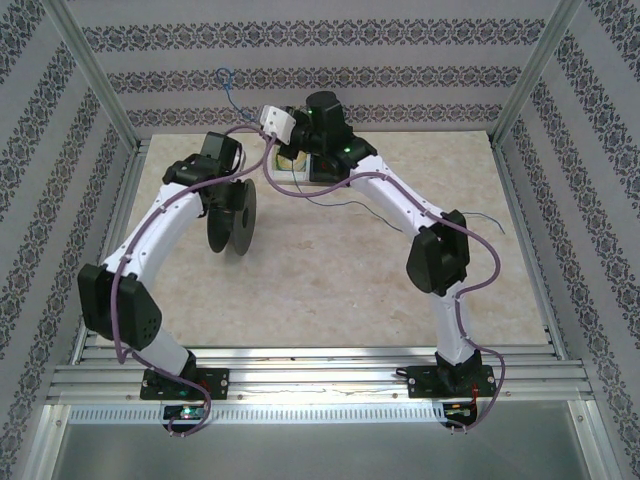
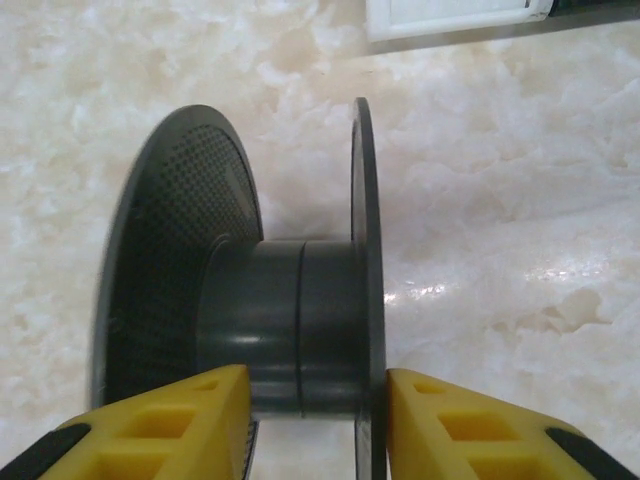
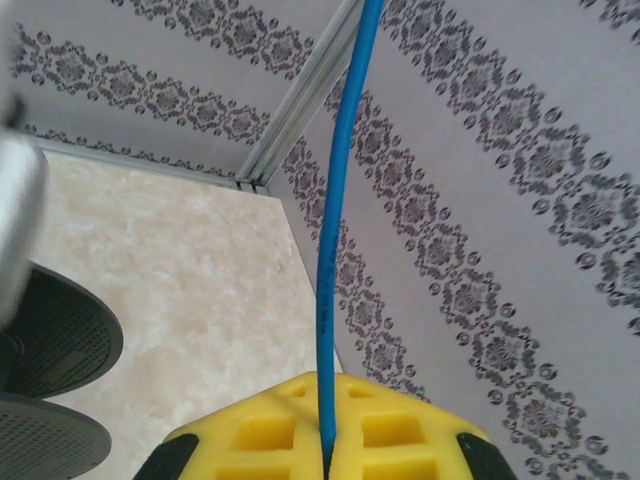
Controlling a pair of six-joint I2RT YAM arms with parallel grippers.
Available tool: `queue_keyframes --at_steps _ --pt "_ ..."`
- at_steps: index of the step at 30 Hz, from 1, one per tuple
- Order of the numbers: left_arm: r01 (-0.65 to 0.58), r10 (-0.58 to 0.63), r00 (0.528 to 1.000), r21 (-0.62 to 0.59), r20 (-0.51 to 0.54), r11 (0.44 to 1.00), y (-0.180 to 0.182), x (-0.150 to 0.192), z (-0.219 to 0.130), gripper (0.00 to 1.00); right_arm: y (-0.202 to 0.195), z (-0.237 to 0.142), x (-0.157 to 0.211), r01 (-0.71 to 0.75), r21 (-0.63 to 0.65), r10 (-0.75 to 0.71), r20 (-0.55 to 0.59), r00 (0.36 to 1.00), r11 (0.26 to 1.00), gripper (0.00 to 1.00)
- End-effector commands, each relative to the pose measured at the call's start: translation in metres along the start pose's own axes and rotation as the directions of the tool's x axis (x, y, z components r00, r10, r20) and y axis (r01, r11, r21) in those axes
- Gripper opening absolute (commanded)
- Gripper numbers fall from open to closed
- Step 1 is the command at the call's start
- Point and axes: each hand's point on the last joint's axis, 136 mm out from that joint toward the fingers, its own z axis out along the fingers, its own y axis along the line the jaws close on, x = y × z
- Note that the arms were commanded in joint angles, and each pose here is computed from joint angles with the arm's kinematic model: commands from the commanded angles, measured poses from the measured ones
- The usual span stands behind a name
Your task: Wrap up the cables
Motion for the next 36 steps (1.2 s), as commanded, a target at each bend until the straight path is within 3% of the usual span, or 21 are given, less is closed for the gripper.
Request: queue_keyframes --at_steps 1,8,16,22,30,36 --pt "0.012 -0.008 0.999 -0.064 0.050 0.998 0.027 0.001 -0.043 0.41 0.003 0.012 0.026 -0.023 0.007 0.023 -0.036 0.999 1.000 0.00" --pt "0.130 -0.131 0.991 -0.090 -0.006 0.987 0.067 0.046 -0.037 0.40 0.017 0.022 0.047 -0.029 -0.004 0.028 -0.054 0.998 1.000 0.00" --pt "0.181 -0.182 0.982 -0.030 -0.057 0.983 0.062 0.069 -0.011 0.40 0.033 0.027 0.048 -0.016 -0.042 0.014 -0.048 0.999 0.999 0.00" --pt "0.187 -0.188 0.977 -0.023 -0.105 0.982 0.060 0.078 0.012 0.20 0.046 0.033 0.045 0.011 -0.060 -0.013 -0.038 0.999 0.998 0.00" --pt "0.159 -0.164 0.983 -0.061 -0.085 0.985 0.074 0.063 0.005 0.00 0.050 0.043 0.054 0.054 -0.054 -0.056 -0.051 0.997 0.997 0.00" --pt "0.172 -0.181 0.981 -0.105 -0.074 0.979 0.096 0.058 -0.006 0.00 0.055 0.059 0.077 0.083 -0.040 -0.087 -0.100 0.991 0.996 0.00"
